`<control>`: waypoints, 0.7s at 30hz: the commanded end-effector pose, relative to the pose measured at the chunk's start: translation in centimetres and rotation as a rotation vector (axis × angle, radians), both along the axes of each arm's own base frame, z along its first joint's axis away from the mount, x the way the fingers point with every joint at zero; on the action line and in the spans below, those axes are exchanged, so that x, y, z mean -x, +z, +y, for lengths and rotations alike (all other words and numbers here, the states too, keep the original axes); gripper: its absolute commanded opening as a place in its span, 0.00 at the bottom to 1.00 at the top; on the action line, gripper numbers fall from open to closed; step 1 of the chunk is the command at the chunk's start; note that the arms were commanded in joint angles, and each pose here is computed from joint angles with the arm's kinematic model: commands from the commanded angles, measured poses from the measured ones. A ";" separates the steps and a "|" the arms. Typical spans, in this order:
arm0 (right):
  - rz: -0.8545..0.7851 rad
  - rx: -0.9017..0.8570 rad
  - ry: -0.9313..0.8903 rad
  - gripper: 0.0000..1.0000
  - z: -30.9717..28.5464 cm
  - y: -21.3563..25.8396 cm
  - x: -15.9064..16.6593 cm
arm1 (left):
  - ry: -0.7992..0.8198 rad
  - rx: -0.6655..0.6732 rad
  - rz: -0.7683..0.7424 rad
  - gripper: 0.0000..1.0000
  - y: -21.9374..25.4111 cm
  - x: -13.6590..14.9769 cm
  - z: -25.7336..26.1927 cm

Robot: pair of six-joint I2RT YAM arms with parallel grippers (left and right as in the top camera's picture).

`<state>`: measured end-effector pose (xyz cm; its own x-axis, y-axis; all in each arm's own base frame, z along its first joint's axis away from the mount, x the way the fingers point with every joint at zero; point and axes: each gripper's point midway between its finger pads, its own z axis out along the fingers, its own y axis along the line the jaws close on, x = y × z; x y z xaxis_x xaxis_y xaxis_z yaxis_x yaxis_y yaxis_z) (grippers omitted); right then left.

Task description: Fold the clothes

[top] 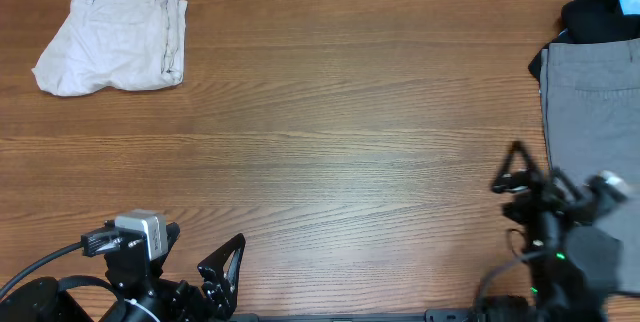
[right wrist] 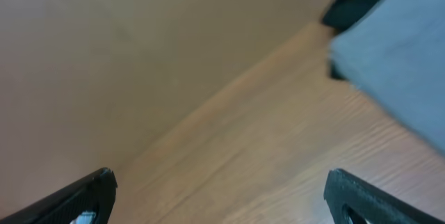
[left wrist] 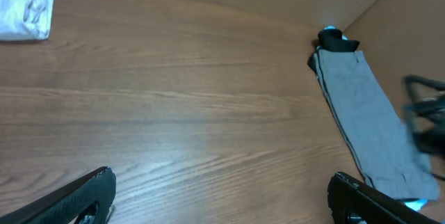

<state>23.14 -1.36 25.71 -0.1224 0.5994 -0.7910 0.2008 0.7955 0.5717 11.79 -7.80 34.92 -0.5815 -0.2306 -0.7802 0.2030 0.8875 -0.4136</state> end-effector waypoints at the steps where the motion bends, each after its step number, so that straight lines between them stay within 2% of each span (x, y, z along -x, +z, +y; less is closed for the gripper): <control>1: -0.066 0.010 0.131 1.00 2.2 -3.5 -1.0 | -0.028 -0.011 -0.022 1.00 0.2 0.3 -0.4; 3: -0.164 0.008 0.170 1.00 2.9 -4.6 -1.4 | -0.028 -0.011 -0.022 1.00 0.2 0.3 -0.4; 7: -0.248 0.007 0.195 1.00 3.3 -5.7 -1.4 | -0.028 -0.011 -0.022 1.00 0.2 0.3 -0.4; 14: -0.271 0.069 0.173 1.00 2.8 -6.5 -1.3 | -0.028 -0.011 -0.022 1.00 0.2 0.3 -0.4; 21: -0.192 0.084 0.099 1.00 1.2 -8.7 -1.5 | -0.028 -0.011 -0.022 1.00 0.2 0.3 -0.4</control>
